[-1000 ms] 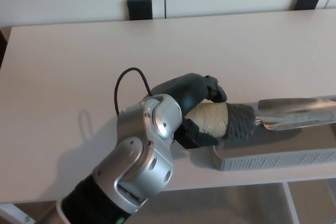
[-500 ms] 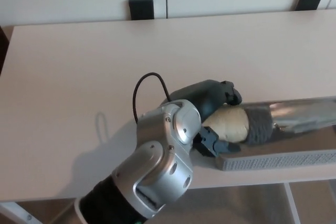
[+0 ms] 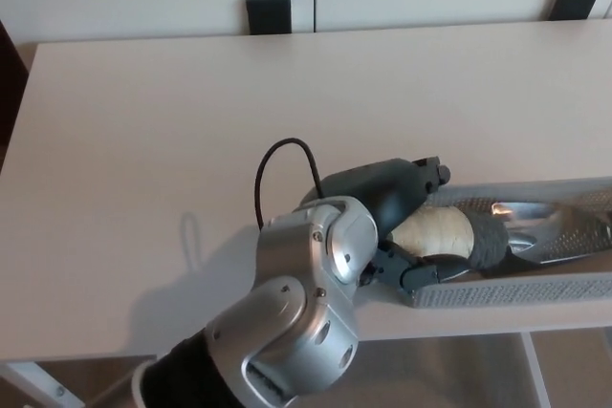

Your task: The robot walks towards a desk on which a shovel is kept on the left hand side and a container is kept on the right hand side. The robot picks up the shovel using its left hand and places it in the container.

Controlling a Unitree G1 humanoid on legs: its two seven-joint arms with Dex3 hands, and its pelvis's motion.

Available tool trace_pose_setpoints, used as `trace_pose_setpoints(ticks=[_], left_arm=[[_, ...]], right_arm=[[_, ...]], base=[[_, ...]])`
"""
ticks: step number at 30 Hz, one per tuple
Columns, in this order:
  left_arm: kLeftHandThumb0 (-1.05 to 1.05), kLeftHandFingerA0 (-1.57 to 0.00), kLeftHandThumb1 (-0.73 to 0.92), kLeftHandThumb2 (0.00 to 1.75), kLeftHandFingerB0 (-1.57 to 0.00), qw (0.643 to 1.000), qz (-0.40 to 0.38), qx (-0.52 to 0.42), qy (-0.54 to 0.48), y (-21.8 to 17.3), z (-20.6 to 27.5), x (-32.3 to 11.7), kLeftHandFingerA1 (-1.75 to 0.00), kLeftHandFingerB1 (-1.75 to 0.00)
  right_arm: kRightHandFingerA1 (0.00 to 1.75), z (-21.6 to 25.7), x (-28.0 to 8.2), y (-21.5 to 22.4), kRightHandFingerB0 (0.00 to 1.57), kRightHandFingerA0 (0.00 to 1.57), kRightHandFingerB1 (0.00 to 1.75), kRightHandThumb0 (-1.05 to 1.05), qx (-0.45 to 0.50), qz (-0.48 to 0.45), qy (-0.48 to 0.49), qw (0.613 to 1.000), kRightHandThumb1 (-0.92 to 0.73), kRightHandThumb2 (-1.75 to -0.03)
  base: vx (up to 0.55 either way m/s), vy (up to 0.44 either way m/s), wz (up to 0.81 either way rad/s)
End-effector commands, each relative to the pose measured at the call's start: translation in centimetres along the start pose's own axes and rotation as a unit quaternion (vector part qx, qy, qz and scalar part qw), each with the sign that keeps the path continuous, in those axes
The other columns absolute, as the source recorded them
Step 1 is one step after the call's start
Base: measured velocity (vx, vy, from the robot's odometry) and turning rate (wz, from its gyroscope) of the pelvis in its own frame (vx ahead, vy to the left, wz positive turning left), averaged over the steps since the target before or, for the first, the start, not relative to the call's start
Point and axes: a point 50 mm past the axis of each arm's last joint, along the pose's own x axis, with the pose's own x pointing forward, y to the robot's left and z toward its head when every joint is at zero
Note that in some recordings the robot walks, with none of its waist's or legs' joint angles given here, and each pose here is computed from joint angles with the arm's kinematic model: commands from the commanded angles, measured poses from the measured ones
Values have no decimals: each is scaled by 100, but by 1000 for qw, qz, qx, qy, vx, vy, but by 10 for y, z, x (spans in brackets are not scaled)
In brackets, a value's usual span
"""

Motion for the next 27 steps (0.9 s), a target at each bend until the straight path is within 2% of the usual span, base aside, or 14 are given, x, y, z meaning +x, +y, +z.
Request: trace_pose_setpoints(ticks=[1,4,6,9,11,14,15,16,21,22,24,25,26,27], left_arm=[[-100,-5,67,101,-11,996,43,0,-83,22,21,-23,-9,-7],[-101,-4,66,100,-11,989,78,-5,-128,35,28,-39,-6,-6],[-91,0,59,103,0,970,143,12,-194,61,43,-72,-8,-12],[-96,0,63,104,0,937,209,17,-281,87,53,-116,-2,-8],[-98,0,65,104,-1,927,226,18,-298,89,52,-126,0,-6],[-87,0,57,100,0,903,264,32,-338,100,40,-169,-9,-14],[-88,0,57,99,0,899,262,30,-349,104,35,-175,-8,-13],[-89,0,57,98,-1,898,260,27,-354,107,28,-179,-6,-13],[-91,-4,55,96,-9,903,208,29,-375,109,-24,-202,0,-14],[-85,0,60,59,-5,902,189,11,-388,106,-32,-206,-27,-27],[-89,-2,64,59,-9,907,137,-38,-397,96,-59,-227,-32,-28],[-90,0,57,64,-7,920,84,-72,-376,93,-70,-233,-29,-30],[-82,-3,48,90,-6,918,56,-105,-379,84,-82,-246,-22,-21],[-82,-3,48,90,-6,918,55,-104,-379,84,-81,-246,-22,-21]], right_arm=[[55,-3,-3,-2,47,66,41,-46,-11,7,6,1000,-68,-60],[55,-3,-3,-2,47,66,41,-45,-9,8,6,1000,-68,-60],[53,-4,-3,-2,48,66,40,-45,-12,7,10,1000,-68,-60],[53,-4,-3,2,47,66,40,-44,-16,13,16,1000,-69,-60],[54,-6,-3,4,46,65,40,-44,-15,18,19,1000,-69,-60],[55,-10,-4,7,47,67,41,-44,-16,23,26,999,-68,-60],[64,-11,-4,8,42,62,53,-50,-17,24,27,999,-55,-85],[54,-12,-4,8,47,67,40,-45,-12,25,31,999,-68,-60],[53,-16,-8,7,45,66,39,-45,-4,25,35,999,-67,-60],[55,-16,-9,6,45,65,40,-44,0,22,33,999,-67,-60],[54,-19,-8,6,45,64,40,-43,15,14,29,999,-66,-59],[53,-19,-7,2,46,63,40,-43,18,10,28,999,-67,-60],[61,-20,-6,3,39,55,52,-50,23,9,29,999,-55,-86],[61,-20,-6,2,39,55,52,-50,24,7,28,999,-55,-86]], base=[[0,0,0],[0,0,0],[0,0,0],[0,0,0],[0,0,0],[0,0,0],[0,0,0],[0,0,0],[0,0,0],[0,0,0],[0,0,0],[0,0,0],[0,0,0],[0,0,0]])
